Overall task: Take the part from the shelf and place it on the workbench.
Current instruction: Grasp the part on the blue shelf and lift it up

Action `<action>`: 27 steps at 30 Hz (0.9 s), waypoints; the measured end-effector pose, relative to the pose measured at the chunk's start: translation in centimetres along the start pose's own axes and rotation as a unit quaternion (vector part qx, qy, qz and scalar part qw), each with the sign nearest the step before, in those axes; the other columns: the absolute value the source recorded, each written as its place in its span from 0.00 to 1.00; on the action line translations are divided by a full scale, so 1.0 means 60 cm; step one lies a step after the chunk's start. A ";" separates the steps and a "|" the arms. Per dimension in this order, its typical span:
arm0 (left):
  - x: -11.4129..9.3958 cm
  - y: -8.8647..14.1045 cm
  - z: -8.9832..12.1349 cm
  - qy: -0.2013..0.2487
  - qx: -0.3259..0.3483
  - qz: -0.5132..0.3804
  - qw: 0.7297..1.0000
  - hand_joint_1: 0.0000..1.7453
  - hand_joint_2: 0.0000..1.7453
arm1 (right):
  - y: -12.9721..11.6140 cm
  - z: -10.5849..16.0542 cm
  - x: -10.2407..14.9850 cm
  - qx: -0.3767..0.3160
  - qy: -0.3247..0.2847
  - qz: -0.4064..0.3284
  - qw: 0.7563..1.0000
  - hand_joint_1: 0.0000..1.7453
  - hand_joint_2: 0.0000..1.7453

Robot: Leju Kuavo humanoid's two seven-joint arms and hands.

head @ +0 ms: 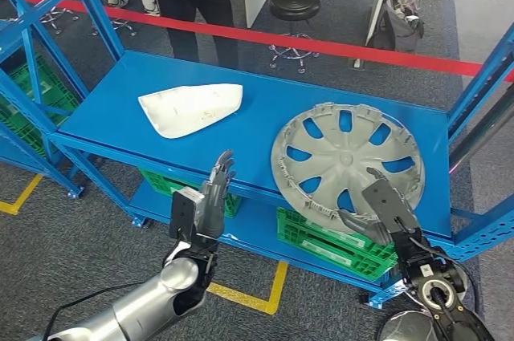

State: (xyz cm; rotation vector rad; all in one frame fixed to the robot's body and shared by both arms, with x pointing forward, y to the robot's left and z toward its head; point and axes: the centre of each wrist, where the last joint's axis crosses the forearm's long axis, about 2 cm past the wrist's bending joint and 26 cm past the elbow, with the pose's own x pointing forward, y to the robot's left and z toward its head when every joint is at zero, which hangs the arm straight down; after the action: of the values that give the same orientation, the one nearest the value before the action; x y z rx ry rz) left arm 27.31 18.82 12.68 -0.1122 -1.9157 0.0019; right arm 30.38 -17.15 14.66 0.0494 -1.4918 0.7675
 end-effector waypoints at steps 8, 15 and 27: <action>0.001 -0.002 -0.002 0.002 -0.003 0.003 1.000 0.00 0.00 | -0.017 -0.016 -0.012 0.042 0.050 0.065 0.996 0.00 1.00; 0.001 -0.002 -0.001 0.003 -0.003 0.004 1.000 0.00 0.00 | -0.038 -0.027 -0.019 0.061 0.066 0.092 0.992 0.00 1.00; 0.002 -0.008 -0.002 -0.001 -0.007 0.008 1.000 0.00 0.00 | -0.045 -0.042 -0.019 0.101 0.074 0.143 0.982 0.00 1.00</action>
State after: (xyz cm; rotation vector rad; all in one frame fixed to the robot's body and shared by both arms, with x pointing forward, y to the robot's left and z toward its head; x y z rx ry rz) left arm 27.34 18.36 12.88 -0.1367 -1.9175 -0.0009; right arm 34.00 -18.48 14.44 -0.0698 -1.2900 1.1304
